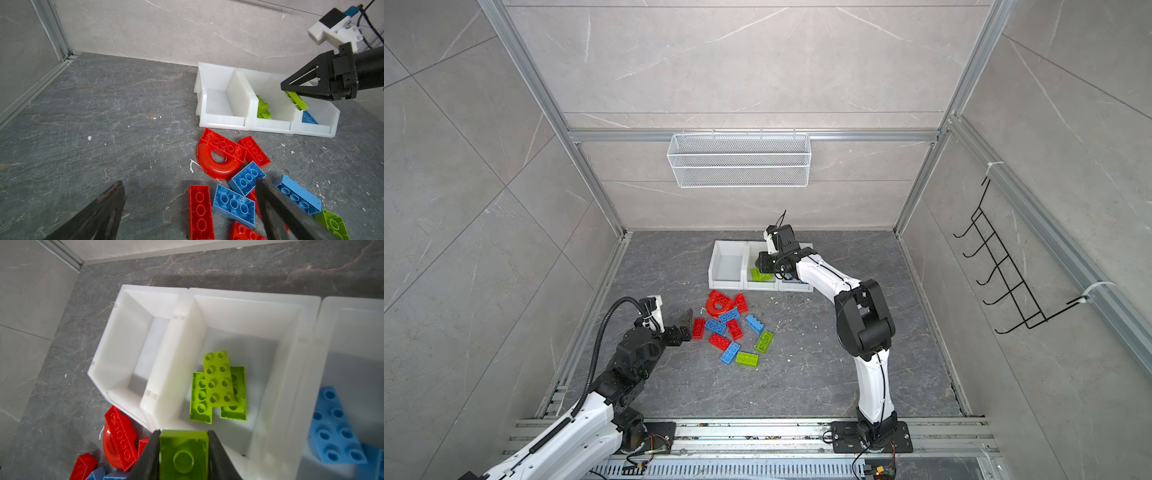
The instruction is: Sort the legos into containers by color
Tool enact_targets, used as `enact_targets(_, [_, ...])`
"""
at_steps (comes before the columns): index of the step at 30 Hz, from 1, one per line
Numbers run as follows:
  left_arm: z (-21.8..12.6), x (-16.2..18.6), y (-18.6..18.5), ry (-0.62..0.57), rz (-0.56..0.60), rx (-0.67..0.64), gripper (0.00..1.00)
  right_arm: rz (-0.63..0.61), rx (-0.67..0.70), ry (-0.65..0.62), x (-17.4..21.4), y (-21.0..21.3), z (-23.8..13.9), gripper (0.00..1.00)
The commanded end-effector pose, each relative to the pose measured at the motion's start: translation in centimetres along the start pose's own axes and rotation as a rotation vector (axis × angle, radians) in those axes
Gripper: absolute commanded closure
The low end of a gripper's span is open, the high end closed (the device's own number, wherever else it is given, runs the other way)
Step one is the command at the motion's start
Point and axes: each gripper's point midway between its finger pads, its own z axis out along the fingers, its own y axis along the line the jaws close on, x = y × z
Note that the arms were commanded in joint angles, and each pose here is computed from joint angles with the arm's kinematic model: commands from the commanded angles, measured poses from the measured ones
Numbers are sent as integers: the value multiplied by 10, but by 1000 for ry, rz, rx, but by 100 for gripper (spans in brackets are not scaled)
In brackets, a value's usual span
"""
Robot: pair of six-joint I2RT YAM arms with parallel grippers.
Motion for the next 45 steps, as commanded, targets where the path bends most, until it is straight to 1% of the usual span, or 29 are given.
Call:
enact_targets(1, [-1, -14, -3, -50, 1, 13, 0, -13, -16, -16, -13, 1, 4, 76])
enact_targets(5, [-1, -13, -2, -49, 2, 11, 0, 11, 14, -6, -14, -12, 15, 73])
enact_targets(9, [0, -12, -3, -44, -1, 12, 0, 60, 18, 3, -16, -21, 23, 65])
enact_targets(11, [0, -12, -2, -44, 2, 8, 0, 56, 25, 7, -19, -21, 23, 63])
enact_targets(12, [1, -13, -2, -43, 3, 7, 0, 53, 30, 4, -21, -22, 22, 60])
enact_targets(15, [0, -13, -2, -42, 5, 7, 0, 44, 27, -19, -30, -18, 13, 45])
enact_targets(16, [-1, -13, -1, -45, 4, 4, 0, 41, 22, -28, -33, -15, 9, 42])
enact_targets(18, [-1, -14, 0, -51, 2, 0, 0, 38, 11, -53, -40, -9, -2, 38])
enact_targets(22, [-2, -14, -1, -52, -1, 4, 0, 20, -4, -85, -37, 2, -31, 38])
enact_targets(25, [-1, -15, -3, -50, -6, 18, 0, 11, -5, -58, -12, 2, -51, 37])
enact_targets(29, [-1, -14, -5, -46, -10, 27, 0, 2, 57, 2, 40, -9, -79, 36])
enact_targets(32, [0, -14, -6, -44, -11, 29, 0, -13, 75, 39, 80, -11, -95, 34])
enact_targets(36, [0, -14, -4, -44, -9, 17, 0, 41, 106, 84, 127, -27, -104, 33])
enact_targets(39, [0, -14, -6, -45, -14, 31, 0, 77, 95, 97, 148, -13, -111, 33])
enact_targets(41, [0, -14, -7, -42, -12, 37, 0, 105, 136, 69, 158, -7, -122, 32])
enact_targets(42, [0, -14, -8, -38, -6, 37, 0, 148, 158, 17, 161, -5, -126, 31])
enact_targets(44, [2, -13, -7, -35, -6, 32, 0, 212, 58, -93, 155, 13, -125, 27])
enact_targets(45, [2, -14, -8, -33, -7, 37, 0, 239, 35, -103, 150, 18, -124, 28])
